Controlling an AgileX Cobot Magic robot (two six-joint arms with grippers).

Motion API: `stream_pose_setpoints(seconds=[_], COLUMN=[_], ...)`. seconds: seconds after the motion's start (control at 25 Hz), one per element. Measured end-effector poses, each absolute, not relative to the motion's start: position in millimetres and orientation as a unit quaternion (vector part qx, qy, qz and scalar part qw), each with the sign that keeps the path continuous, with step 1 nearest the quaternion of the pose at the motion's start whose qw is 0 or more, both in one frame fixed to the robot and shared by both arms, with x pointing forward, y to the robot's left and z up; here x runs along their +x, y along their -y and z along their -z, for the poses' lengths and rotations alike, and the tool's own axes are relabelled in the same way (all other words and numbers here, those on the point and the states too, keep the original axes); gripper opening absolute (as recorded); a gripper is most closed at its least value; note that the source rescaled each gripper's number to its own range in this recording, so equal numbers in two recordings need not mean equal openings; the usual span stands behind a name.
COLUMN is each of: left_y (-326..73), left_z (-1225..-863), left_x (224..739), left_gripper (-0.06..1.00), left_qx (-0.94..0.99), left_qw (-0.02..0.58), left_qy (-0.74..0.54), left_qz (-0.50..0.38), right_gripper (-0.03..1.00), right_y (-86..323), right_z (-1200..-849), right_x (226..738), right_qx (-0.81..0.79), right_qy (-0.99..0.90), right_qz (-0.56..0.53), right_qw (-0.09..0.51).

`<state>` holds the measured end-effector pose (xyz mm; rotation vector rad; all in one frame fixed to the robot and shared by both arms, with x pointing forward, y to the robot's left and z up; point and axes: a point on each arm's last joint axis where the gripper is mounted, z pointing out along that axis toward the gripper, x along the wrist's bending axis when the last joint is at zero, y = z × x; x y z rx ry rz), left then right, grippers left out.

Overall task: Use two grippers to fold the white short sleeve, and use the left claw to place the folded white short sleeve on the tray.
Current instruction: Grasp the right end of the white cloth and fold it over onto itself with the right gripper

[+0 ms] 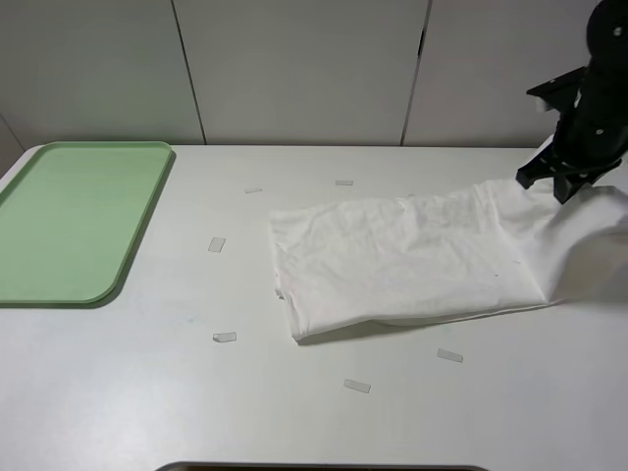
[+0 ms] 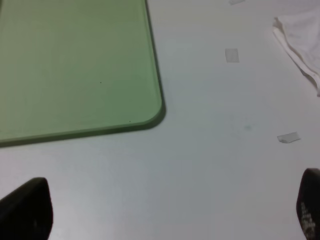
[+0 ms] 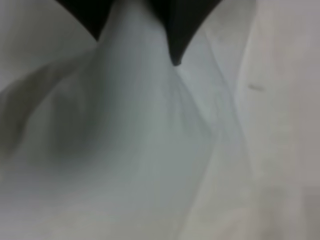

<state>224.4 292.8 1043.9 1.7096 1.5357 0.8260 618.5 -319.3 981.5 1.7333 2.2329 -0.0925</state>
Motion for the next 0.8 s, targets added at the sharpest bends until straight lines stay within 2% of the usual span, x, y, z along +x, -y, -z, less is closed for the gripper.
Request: stream_pose_setpoints(seconds=[0.32, 0.8], left_y=[-292.8, -292.8], left_z=[-1043.9, -1043.9], left_x=[224.4, 224.4], left_gripper=[0.97, 0.97], left_qx=[0.658, 0.658], left_qw=[0.343, 0.343], left_qy=[-0.591, -0.591], left_qz=[-0.318, -0.318], right_gripper=[0.15, 0.15], right_y=[259.4, 200.0], right_z=[-934.9, -931.5], right_x=[590.3, 578.2], right_qx=[0.559, 0.508], right_qy=[-0.811, -0.844], right_qz=[0.045, 0.015], right_qw=[0.165, 0.174])
